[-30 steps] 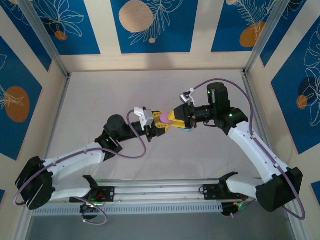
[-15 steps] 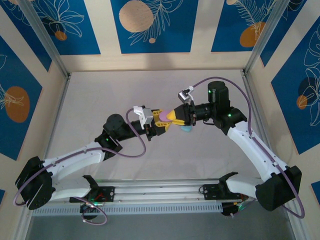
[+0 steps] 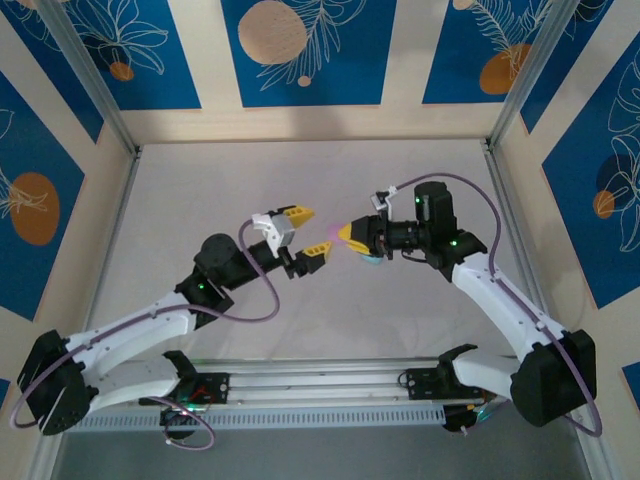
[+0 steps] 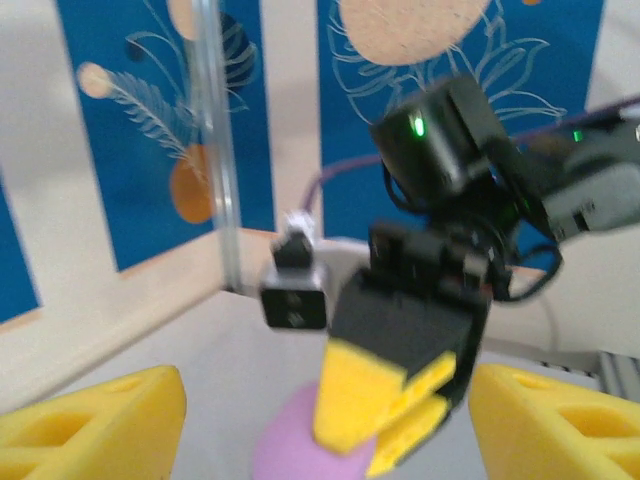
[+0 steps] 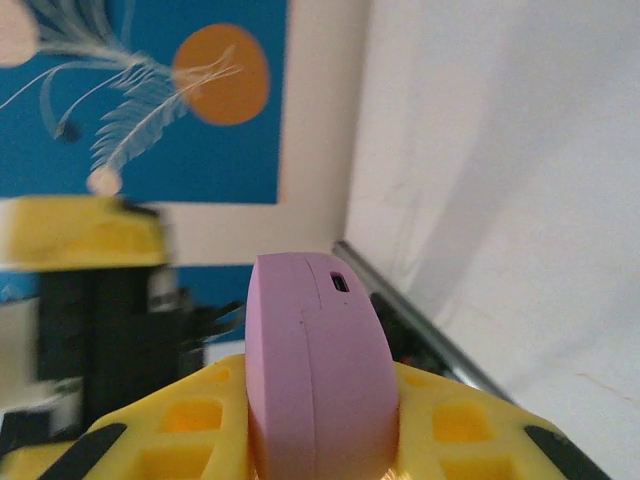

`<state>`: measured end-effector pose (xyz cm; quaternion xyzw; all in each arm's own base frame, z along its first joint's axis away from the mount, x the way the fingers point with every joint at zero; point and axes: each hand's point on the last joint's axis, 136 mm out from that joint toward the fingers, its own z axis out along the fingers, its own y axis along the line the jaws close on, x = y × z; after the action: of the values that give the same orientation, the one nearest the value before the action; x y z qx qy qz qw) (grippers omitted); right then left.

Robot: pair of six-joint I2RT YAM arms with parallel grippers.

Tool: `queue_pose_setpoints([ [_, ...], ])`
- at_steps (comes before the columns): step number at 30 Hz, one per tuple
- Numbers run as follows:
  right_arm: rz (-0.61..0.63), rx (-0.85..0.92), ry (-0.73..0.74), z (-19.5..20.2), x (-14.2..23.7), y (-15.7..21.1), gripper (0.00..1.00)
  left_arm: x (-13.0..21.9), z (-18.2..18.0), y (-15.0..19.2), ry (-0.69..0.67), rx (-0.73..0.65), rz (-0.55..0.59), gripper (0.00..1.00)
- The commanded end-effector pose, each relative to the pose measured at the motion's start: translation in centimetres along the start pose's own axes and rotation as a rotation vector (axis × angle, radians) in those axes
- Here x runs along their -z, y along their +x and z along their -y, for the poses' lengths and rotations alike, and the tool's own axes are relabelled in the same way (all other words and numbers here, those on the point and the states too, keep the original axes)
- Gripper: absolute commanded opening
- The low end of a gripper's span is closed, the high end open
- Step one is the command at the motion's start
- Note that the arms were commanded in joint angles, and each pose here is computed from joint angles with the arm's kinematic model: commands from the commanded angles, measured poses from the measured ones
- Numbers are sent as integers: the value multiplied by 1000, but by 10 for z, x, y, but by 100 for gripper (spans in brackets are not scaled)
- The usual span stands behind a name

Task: Insert the wireless bluetooth earbuds into the charging case

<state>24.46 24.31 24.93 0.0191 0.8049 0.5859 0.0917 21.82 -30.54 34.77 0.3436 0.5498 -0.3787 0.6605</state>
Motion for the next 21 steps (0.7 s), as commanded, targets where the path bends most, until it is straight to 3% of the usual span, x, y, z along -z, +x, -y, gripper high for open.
queue_pose_setpoints([
  [1,21,-108,129,56,-17,-6,19,15,-21,-11,-149,-18,13,75],
  [6,-56,-142,239,97,-54,5,19,34,-37,-15,-266,-8,-7,79],
  [12,-115,-199,339,142,-90,11,20,44,-40,-14,-294,-1,-2,80],
  [21,-150,-248,485,184,-100,22,25,45,-40,-11,-298,-2,-15,82],
])
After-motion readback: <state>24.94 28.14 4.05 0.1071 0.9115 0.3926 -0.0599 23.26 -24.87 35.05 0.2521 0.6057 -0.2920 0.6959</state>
